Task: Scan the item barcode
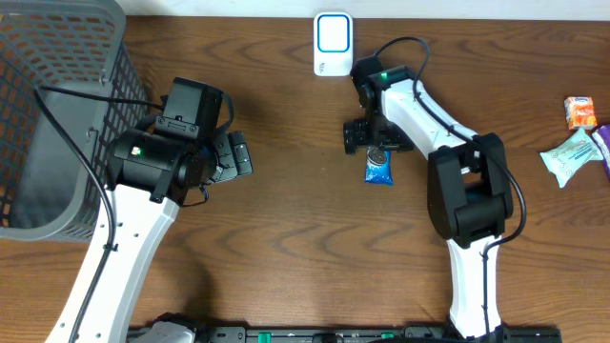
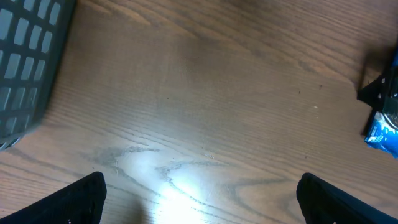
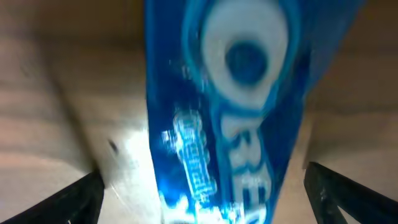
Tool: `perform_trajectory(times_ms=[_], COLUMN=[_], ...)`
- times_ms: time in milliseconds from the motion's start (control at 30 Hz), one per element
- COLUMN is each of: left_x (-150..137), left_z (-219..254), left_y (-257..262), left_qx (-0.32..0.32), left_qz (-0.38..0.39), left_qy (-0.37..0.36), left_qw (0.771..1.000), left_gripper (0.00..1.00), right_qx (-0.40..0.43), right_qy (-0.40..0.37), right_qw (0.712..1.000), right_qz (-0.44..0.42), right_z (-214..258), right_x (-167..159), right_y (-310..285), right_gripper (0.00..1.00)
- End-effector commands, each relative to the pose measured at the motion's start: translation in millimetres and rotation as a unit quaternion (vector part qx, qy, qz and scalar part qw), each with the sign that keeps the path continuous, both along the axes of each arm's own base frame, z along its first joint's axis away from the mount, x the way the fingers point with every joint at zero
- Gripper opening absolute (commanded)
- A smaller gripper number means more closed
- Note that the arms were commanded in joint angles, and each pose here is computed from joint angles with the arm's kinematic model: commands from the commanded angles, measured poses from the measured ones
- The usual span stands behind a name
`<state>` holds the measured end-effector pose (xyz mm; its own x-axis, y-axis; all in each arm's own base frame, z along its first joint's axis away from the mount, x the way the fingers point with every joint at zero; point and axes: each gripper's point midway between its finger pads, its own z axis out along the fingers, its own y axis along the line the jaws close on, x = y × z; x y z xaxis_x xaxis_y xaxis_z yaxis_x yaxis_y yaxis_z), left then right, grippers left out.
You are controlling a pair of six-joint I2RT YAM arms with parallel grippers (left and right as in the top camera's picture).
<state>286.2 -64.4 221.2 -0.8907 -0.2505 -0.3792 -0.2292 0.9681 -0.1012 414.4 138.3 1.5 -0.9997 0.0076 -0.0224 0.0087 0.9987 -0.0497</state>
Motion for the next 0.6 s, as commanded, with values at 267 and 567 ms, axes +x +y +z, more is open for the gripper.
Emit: perform_trajectory(times_ms=[267,567], left_x=[0.5,0.5], left_z=[-2.1,-2.1], left_y=[3.3,3.4], left_qx=[0.005,0.005], left_qz=[0.009,0.009], left_qy=[0.003,0.003], left_qw=[1.000,1.000], left_gripper=[0.98,0.98], right_qx=[0.012,0.051], right_qy=[-0.015,-0.067], right_qw=[0.999,0.996], right_qz=[-0.026,-0.024], right_z=[-25.3,18.8], right_x=[1.7,40.1], right_y=[-4.1,15.3], right_gripper=[0.01,0.01])
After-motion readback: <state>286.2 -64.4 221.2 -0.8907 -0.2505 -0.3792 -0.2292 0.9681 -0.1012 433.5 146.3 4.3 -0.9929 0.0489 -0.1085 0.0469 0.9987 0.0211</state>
